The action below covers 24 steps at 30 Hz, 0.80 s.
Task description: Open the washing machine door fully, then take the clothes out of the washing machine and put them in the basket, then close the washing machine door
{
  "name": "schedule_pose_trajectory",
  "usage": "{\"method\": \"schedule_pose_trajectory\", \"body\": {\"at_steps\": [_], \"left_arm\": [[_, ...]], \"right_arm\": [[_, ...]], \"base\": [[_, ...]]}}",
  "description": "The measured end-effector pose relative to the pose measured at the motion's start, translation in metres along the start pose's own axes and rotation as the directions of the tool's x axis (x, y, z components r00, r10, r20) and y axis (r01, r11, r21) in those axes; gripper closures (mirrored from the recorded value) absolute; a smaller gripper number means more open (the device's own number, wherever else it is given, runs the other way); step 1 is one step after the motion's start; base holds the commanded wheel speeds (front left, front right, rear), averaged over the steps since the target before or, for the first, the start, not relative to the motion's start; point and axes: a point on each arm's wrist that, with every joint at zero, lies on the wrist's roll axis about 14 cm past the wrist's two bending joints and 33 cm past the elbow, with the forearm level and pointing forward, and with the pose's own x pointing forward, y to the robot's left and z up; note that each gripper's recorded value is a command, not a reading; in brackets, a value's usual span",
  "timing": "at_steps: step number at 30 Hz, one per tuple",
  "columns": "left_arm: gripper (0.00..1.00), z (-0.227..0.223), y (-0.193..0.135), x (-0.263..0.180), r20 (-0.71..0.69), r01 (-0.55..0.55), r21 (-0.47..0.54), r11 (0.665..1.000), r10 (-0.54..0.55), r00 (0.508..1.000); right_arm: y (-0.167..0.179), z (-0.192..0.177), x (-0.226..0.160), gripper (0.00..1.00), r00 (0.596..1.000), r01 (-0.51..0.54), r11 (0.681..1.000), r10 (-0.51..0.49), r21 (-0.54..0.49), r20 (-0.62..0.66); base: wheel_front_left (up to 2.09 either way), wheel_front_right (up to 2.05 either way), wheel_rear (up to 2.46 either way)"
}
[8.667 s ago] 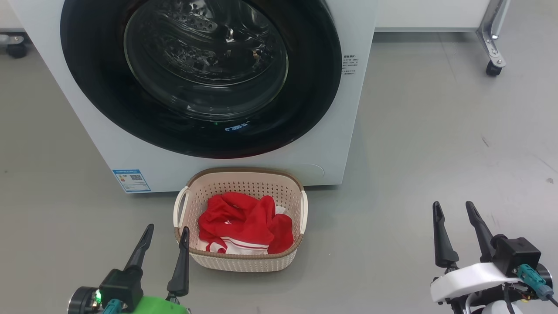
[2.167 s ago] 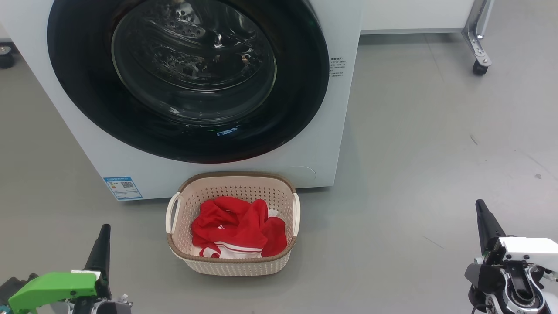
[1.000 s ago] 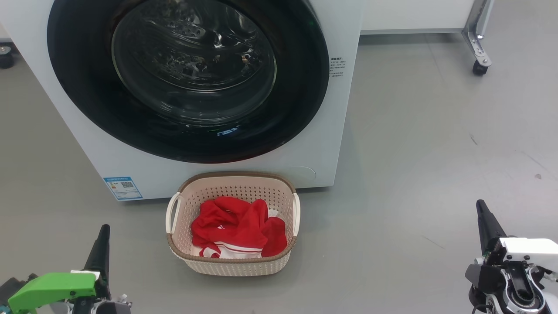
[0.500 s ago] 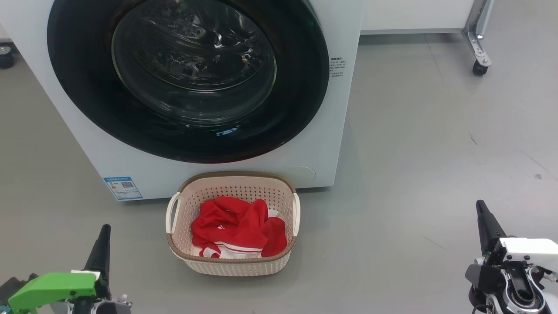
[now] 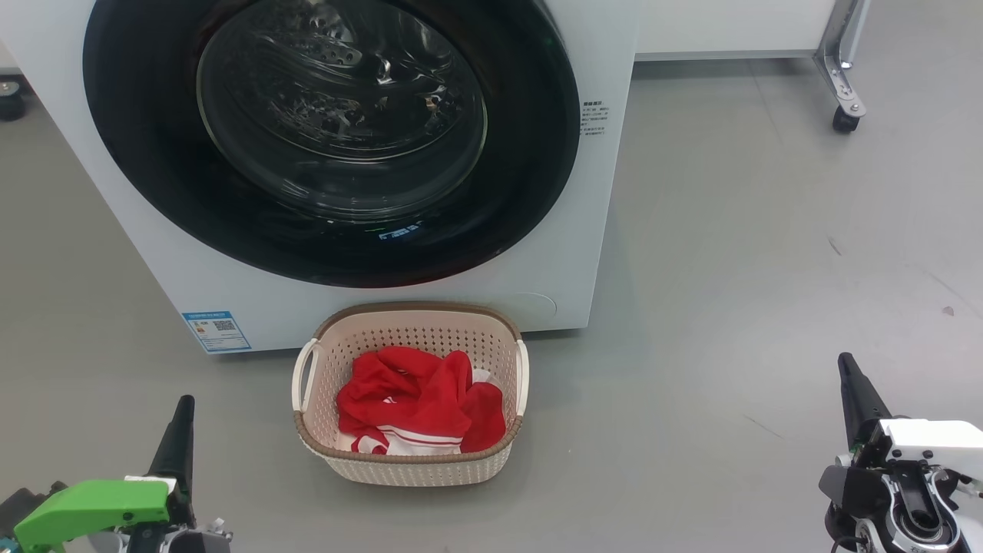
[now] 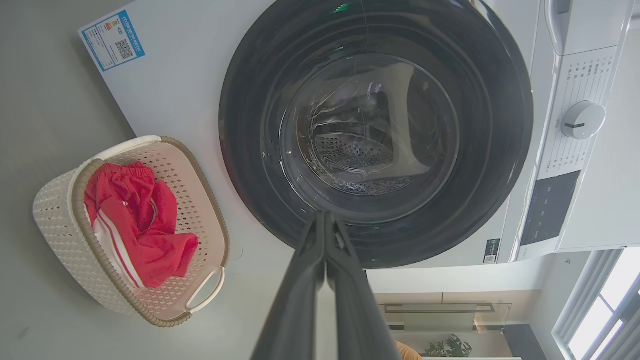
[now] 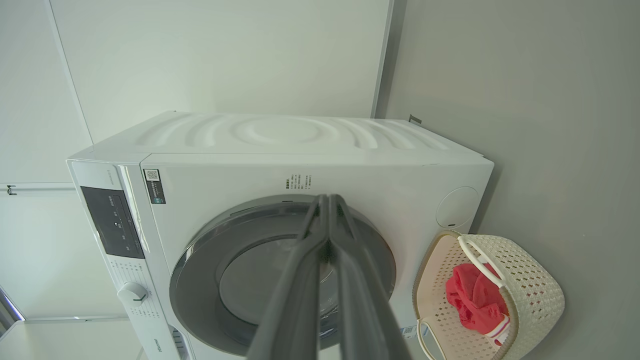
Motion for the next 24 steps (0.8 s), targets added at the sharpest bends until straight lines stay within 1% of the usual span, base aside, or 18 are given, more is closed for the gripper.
{"method": "schedule_pose_trajectory", "body": {"at_steps": [24], "left_arm": [[1.0,0.0005,-0.0003,0.0001,0.002,0.001,-0.001,1.0,-0.001,1.0]], "right_arm": [[0.0001,0.0002,0.0,1.0,1.0,0.0,1.0,0.0,0.002,0.0]], "base": [[0.0,0.0,0.0]]}}
